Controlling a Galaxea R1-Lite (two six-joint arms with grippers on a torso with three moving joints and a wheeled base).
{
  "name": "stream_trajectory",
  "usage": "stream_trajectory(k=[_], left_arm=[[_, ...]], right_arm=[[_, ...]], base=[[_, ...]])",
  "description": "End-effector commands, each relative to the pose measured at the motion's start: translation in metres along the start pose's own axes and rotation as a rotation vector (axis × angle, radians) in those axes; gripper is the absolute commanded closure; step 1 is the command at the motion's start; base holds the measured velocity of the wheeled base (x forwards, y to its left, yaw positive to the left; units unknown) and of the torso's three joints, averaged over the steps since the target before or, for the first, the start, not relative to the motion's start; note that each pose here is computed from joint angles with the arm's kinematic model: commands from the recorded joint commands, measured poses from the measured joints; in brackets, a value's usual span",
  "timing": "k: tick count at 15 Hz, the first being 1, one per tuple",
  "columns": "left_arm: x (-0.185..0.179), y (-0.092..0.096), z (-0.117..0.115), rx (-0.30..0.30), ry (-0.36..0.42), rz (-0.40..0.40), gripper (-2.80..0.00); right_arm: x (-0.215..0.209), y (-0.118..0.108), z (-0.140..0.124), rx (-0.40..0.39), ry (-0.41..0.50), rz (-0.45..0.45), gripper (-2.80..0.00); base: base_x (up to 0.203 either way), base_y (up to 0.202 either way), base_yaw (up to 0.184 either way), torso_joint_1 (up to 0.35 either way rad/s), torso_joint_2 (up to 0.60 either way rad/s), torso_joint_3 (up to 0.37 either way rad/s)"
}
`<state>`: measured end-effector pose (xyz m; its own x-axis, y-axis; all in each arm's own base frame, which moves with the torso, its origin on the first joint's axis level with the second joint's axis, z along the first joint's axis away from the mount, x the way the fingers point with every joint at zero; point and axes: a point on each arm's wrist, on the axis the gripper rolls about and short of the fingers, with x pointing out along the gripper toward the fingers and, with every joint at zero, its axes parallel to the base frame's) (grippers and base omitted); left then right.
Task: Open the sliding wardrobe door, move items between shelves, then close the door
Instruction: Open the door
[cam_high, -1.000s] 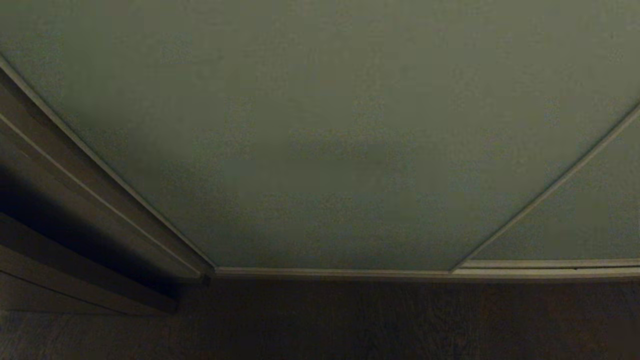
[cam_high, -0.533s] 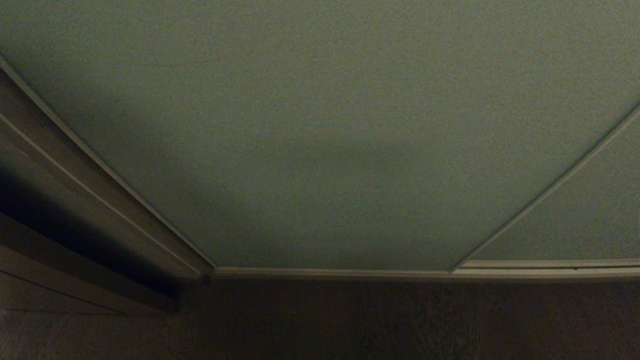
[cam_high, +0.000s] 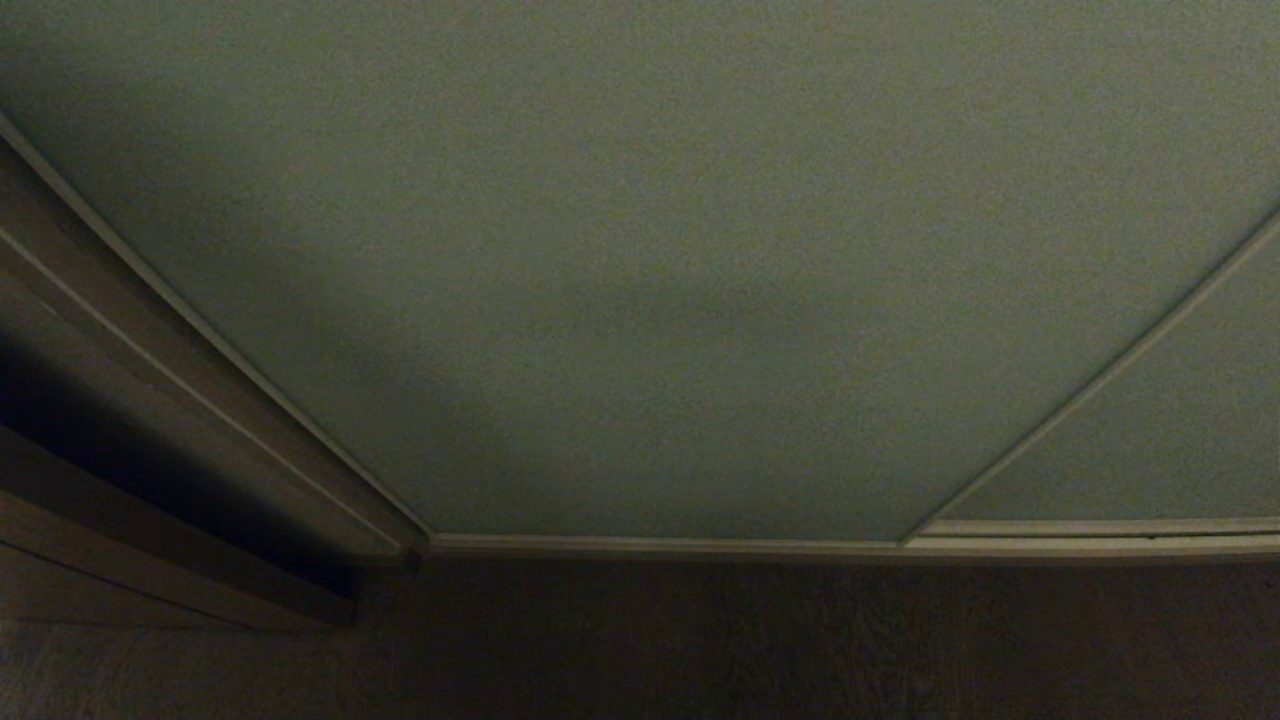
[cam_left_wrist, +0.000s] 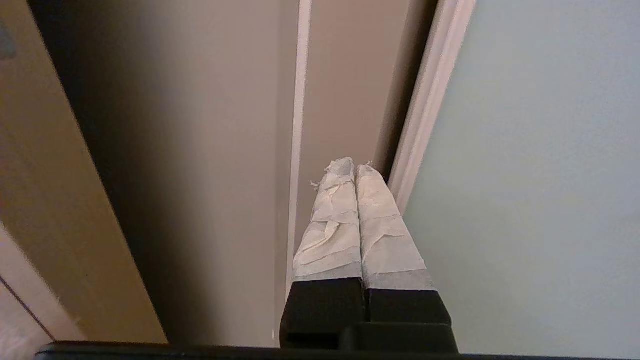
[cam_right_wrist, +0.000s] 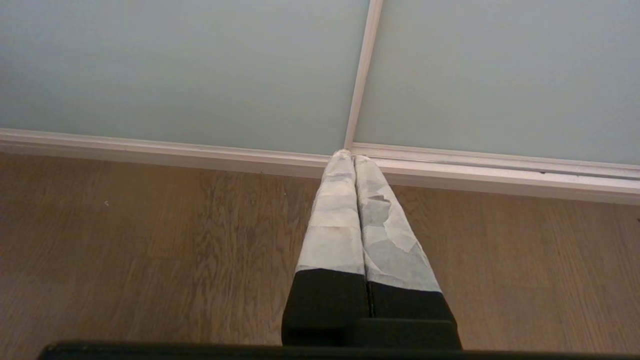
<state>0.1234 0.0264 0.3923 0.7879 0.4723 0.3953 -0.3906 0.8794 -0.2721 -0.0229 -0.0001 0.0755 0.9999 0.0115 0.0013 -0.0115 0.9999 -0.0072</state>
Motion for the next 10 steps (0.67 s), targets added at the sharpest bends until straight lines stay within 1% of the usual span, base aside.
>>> stream_trajectory(k=[1, 4, 8, 10], left_arm=[[0.01, -0.002, -0.003, 0.007, 0.007, 0.015, 0.0], [0.019, -0.005, 0.0, 0.005, -0.005, 0.016, 0.0], [0.034, -0.009, -0.006, 0.02, 0.005, 0.015, 0.0], [0.037, -0.01, -0.009, 0.019, 0.019, -0.019, 0.0]], right_arm=[[0.0, 0.0, 0.0, 0.0, -0.001, 0.001, 0.0], [0.0, 0.0, 0.0, 0.0, -0.002, 0.001, 0.0], [0.0, 0.0, 0.0, 0.0, -0.002, 0.001, 0.0], [0.0, 0.0, 0.0, 0.0, -0.002, 0.001, 0.0]], base=[[0.0, 0.0, 0.0, 0.0, 0.0, 0.0], [0.0, 0.0, 0.0, 0.0, 0.0, 0.0], [0.0, 0.0, 0.0, 0.0, 0.0, 0.0], [0.0, 0.0, 0.0, 0.0, 0.0, 0.0]])
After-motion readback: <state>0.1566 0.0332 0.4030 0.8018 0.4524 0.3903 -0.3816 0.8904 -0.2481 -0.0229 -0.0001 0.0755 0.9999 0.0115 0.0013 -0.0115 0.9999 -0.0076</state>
